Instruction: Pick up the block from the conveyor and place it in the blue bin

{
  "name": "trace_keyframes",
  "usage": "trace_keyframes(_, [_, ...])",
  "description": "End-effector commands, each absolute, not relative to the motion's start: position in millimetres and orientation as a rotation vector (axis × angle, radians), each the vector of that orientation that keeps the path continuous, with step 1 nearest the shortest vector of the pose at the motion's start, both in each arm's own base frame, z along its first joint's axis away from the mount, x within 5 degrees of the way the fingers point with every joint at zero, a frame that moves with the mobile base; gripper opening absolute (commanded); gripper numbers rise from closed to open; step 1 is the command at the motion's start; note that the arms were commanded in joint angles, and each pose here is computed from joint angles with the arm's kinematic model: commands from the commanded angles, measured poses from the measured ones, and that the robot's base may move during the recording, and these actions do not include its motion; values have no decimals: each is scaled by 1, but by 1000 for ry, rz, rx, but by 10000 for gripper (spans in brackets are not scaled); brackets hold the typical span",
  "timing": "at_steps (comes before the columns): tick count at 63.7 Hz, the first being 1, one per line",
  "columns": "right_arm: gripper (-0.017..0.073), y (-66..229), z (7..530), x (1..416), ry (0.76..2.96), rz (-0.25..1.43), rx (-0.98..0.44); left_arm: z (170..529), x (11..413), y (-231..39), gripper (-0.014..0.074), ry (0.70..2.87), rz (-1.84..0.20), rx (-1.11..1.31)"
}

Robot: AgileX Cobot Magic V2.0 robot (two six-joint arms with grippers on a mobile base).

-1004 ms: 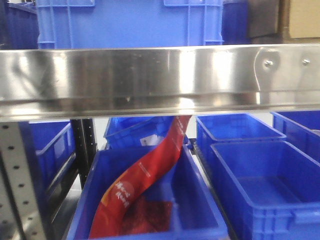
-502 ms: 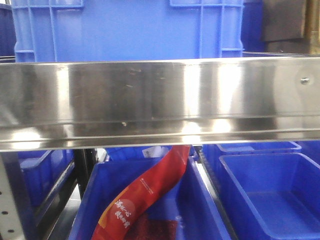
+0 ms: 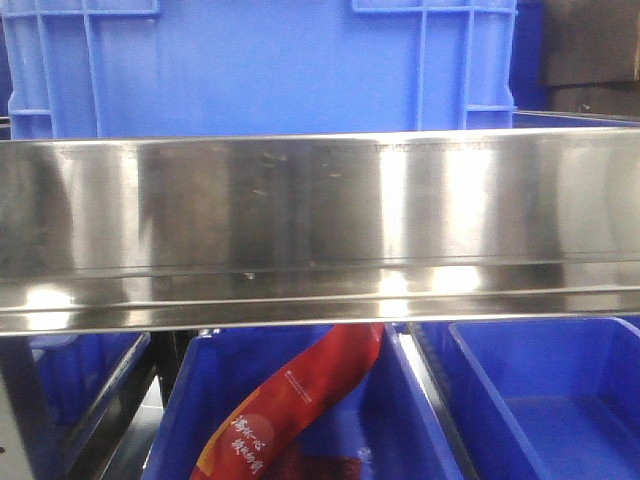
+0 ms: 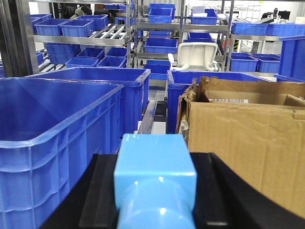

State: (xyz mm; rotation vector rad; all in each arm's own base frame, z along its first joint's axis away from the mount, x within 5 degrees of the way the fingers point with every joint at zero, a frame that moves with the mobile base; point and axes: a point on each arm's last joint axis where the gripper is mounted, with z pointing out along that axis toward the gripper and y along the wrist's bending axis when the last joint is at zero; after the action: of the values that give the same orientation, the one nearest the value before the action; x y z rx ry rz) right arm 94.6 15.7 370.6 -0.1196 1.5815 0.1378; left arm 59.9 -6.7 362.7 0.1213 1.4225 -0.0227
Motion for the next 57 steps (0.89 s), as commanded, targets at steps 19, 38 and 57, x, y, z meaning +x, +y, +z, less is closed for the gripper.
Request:
trace_keyframes(19, [-162, 15, 374, 93, 1555, 130, -121, 364, 59, -7, -111, 1409, -29, 113])
trace_keyframes(38, [-162, 15, 374, 93, 1555, 130, -121, 367, 59, -6, -111, 1369, -26, 106])
trace_keyframes(57, [-162, 15, 380, 92, 1492, 135, -118, 370, 58, -6, -111, 1334, -23, 100])
